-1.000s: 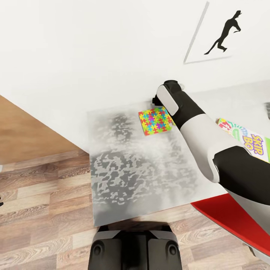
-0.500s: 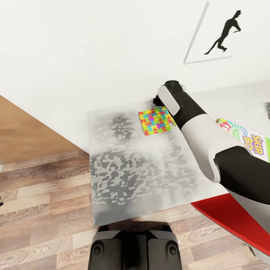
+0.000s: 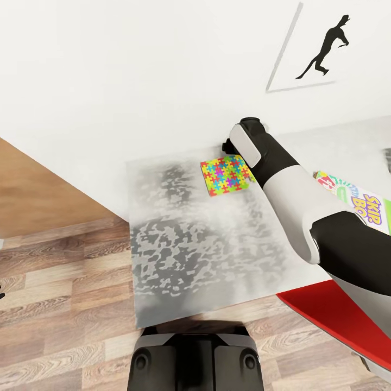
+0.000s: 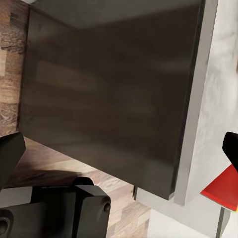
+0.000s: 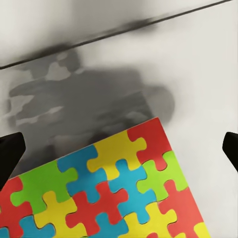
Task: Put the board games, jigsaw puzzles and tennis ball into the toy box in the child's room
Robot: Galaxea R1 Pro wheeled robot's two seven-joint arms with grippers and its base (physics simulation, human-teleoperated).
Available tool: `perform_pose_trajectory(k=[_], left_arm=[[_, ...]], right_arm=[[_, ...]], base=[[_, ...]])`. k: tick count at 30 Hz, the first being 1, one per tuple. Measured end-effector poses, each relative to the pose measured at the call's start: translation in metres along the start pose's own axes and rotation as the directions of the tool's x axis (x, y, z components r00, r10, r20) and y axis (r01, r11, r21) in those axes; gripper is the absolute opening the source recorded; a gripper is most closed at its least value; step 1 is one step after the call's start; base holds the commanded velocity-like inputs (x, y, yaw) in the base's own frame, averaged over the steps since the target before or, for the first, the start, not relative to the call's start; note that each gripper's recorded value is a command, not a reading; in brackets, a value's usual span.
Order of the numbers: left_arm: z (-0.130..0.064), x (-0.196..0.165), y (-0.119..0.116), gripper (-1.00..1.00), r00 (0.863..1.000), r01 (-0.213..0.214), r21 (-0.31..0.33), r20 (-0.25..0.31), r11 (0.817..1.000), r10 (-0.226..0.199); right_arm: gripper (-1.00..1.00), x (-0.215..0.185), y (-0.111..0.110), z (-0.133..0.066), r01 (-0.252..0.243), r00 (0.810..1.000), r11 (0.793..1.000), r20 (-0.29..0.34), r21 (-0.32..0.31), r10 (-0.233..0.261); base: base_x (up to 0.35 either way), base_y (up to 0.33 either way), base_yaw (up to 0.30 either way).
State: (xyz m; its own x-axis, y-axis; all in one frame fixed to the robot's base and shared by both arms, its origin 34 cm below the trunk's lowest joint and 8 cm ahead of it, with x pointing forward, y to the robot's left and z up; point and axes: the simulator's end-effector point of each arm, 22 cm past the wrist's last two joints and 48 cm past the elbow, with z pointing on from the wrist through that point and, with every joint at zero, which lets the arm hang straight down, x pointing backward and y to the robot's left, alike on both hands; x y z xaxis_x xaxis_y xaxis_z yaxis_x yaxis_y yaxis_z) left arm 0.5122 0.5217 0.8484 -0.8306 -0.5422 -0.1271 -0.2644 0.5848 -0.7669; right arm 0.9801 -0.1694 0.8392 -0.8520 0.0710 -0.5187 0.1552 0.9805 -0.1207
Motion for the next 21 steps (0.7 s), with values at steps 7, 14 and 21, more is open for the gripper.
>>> perform_pose_trajectory(k=[7,14,21], left_arm=[[0.000,0.000,0.000,1.00,1.000,0.000,0.000,0.000,1.000,0.000],[0.000,0.000,0.000,1.00,1.000,0.000,0.000,0.000,1.000,0.000],[0.000,0.000,0.000,1.00,1.000,0.000,0.000,0.000,1.000,0.000]], right_arm=[[1.00,0.011,-0.006,0.010,-0.021,1.000,1.000,-0.019,0.015,0.021],[1.00,0.028,-0.005,0.021,-0.043,0.998,0.999,-0.056,-0.005,0.042],[1.00,0.030,-0.002,0.023,-0.050,0.997,0.999,-0.059,-0.021,0.049]], base=[[0.000,0.000,0.000],[0.000,0.000,0.000],[0.000,0.000,0.000]])
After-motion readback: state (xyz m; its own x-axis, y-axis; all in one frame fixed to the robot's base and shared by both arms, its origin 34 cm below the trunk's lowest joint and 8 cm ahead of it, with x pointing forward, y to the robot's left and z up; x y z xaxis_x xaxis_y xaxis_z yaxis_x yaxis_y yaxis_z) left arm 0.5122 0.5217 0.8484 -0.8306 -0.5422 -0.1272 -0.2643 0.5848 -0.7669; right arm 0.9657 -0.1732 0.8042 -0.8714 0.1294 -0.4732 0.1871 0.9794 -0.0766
